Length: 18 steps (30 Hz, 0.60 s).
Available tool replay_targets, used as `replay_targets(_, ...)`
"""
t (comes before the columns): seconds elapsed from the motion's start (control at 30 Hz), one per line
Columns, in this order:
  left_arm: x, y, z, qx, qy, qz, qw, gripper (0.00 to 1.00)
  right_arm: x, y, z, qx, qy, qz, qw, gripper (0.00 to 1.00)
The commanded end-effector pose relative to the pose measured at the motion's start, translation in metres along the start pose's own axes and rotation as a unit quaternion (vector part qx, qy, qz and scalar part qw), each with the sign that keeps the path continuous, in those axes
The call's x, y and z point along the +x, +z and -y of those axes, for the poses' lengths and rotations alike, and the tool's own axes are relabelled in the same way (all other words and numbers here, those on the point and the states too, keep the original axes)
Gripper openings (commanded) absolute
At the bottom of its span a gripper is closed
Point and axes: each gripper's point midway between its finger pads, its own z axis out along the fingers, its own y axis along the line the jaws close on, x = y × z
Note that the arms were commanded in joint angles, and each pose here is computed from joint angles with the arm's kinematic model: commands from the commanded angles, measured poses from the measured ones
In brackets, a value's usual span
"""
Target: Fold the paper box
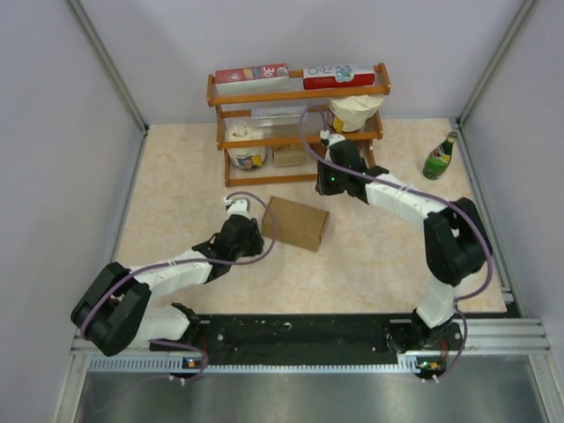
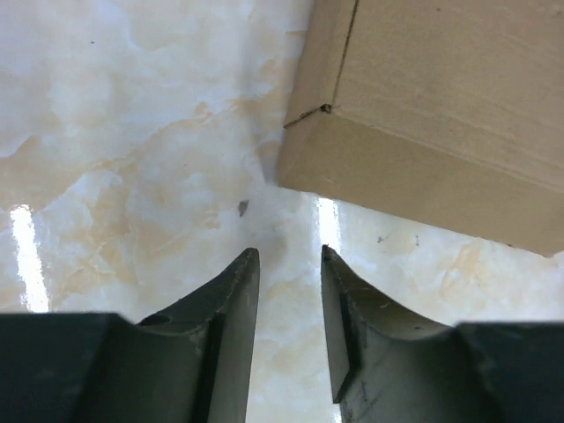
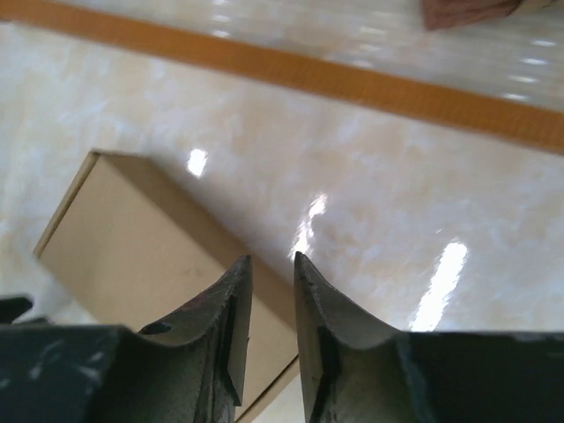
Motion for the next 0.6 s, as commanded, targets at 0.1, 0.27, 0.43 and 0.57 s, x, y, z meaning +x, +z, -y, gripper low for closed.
replay_targets(0.1, -0.014, -0.003, 0.028, 0.064, -0.028, 0.018, 0.997, 0.0, -0.009, 0.033, 0.052, 0.114, -0.024, -0.028, 0.993, 0.11)
replay_targets(0.27, -0.012, -0.001, 0.028, 0.065, -0.035, 0.014, 0.997, 0.0, 0.021, 0.041, 0.058, 0.116, -0.036, -0.076, 0.99, 0.05)
replay_targets(0.43, -0.011, 0.004, 0.023, 0.044, -0.031, 0.006, 0.999, 0.0, 0.06, 0.032, 0.048, 0.079, -0.051, -0.121, 0.988, 0.05)
replay_targets(0.57, -0.011, 0.006, 0.02, 0.034, -0.028, 0.003, 0.999, 0.0, 0.089, 0.012, 0.024, 0.035, -0.049, -0.145, 0.988, 0.07)
